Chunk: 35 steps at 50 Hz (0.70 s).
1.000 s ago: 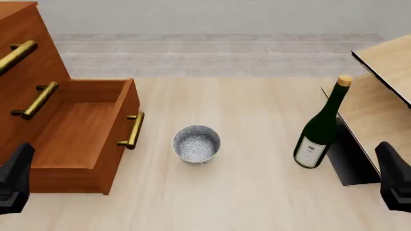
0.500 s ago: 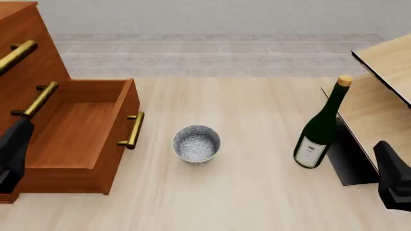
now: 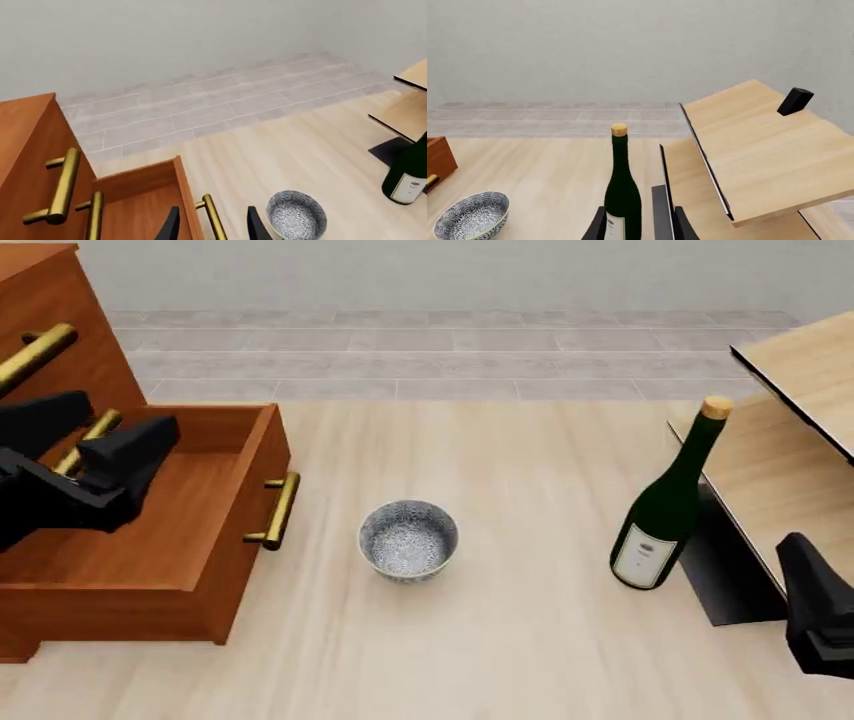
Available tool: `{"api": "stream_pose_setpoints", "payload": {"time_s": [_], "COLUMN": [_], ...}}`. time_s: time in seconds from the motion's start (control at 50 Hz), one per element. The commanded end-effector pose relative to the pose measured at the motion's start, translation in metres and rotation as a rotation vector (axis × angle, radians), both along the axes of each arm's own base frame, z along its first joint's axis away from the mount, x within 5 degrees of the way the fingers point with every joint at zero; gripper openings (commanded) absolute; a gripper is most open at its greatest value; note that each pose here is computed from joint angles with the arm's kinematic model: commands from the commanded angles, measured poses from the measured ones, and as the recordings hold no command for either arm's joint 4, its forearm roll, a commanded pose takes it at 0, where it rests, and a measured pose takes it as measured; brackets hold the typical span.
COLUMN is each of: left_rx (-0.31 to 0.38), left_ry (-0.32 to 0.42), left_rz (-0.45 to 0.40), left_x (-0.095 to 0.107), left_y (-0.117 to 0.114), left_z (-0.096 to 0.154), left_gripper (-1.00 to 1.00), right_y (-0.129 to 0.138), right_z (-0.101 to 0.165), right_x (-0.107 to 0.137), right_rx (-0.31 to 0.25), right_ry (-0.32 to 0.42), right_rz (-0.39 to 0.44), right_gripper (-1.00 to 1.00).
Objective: Put the bowl on top of the cabinet.
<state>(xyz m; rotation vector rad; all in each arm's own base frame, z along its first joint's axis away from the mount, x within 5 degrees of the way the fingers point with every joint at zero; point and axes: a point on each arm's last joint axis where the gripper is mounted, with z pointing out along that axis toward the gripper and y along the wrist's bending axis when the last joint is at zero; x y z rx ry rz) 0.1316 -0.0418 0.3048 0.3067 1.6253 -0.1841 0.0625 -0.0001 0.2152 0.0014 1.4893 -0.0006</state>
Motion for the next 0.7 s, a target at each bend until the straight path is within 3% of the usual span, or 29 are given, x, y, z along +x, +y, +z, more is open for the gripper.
{"api": "stream_pose_setpoints", "payload": {"time_s": [0.02,0.1,0.4,0.7], "left_rx": [0.039,0.032,0.045,0.035], "left_ry": [0.091,0.153,0.266,0.356], "left_rz": [-0.07,-0.08,-0.135,-0.165], "left_x": [0.032,0.046,0.082,0.104], "left_y": [-0.023,-0.031,-0.063,-0.088], "left_z": [0.004,-0.002,-0.018,-0.034], "left_gripper": [1.0,1.0,1.0,1.0], "right_y": [0.0,0.0,0.0,0.0], "right_z": [0.0,0.0,0.0,-0.001], "right_x": [0.001,0.0,-0.003,-0.004], "right_rx": [-0.003,-0.004,-0.006,-0.007], "right_ry": [0.001,0.0,-0.005,-0.007], "right_rz": [0.0,0.001,-0.002,-0.001], "right_gripper": [1.0,1.0,1.0,1.0]}}
